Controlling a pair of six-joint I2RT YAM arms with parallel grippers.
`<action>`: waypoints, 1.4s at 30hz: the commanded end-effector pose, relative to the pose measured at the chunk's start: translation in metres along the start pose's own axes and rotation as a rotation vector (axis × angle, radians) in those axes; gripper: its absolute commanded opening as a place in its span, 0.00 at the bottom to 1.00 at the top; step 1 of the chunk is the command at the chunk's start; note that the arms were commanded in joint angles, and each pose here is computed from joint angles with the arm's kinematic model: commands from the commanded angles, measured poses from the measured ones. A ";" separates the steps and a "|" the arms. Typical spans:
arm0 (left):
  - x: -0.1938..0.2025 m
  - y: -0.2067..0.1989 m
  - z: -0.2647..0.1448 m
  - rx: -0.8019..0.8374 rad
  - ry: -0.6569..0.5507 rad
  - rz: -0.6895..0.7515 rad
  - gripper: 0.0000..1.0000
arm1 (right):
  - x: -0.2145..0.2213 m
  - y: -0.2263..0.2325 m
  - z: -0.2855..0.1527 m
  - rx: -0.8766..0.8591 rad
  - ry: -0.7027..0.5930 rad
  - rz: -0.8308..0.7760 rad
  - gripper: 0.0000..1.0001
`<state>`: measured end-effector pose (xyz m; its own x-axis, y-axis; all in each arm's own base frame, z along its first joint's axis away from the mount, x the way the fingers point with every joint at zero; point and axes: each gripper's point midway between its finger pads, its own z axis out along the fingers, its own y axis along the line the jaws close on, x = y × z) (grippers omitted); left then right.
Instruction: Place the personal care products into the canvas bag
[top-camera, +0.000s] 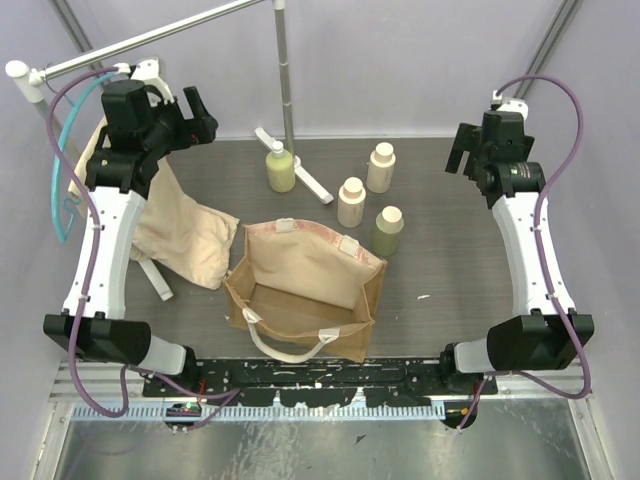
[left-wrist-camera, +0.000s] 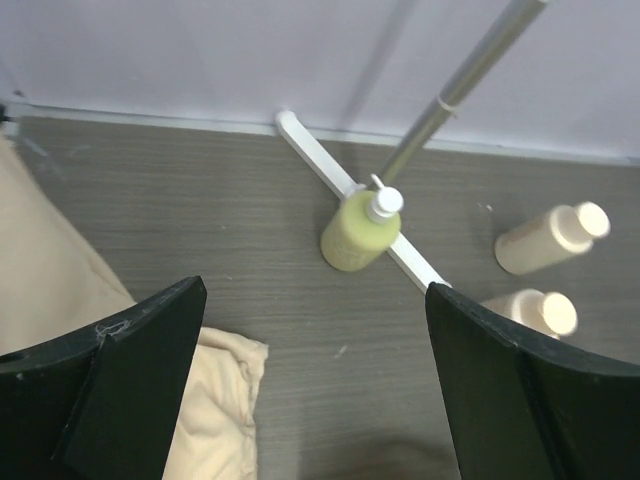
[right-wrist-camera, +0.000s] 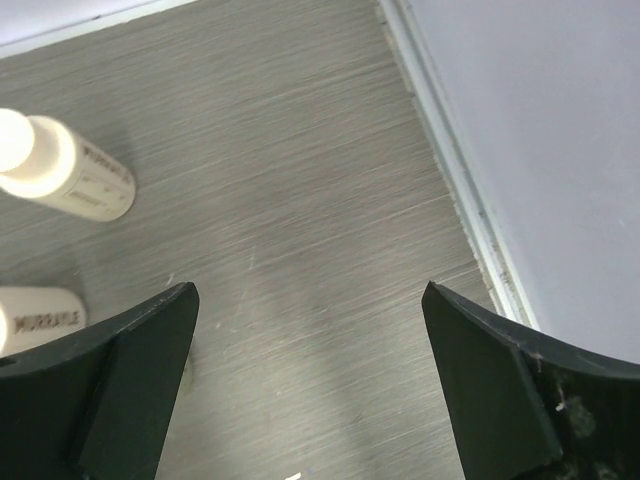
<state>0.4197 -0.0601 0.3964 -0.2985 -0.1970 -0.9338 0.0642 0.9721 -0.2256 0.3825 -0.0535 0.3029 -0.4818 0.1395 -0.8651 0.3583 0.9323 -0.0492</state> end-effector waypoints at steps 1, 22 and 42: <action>0.010 -0.029 -0.016 0.150 0.155 -0.029 0.98 | -0.005 0.034 -0.019 -0.128 0.076 0.000 1.00; 0.180 -0.050 -0.127 0.012 0.800 0.038 0.98 | 0.070 0.147 -0.023 -0.396 0.444 -0.157 1.00; 0.234 0.005 -0.162 -0.236 0.910 0.195 0.98 | 0.119 0.178 -0.013 -0.381 0.548 -0.271 1.00</action>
<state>0.1969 -0.1065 0.2204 -0.9454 0.0528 -0.3215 0.0737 0.9959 -0.0532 0.3786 0.1312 0.1985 -0.8865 -0.0583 -0.4591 -0.0907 0.9947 0.0489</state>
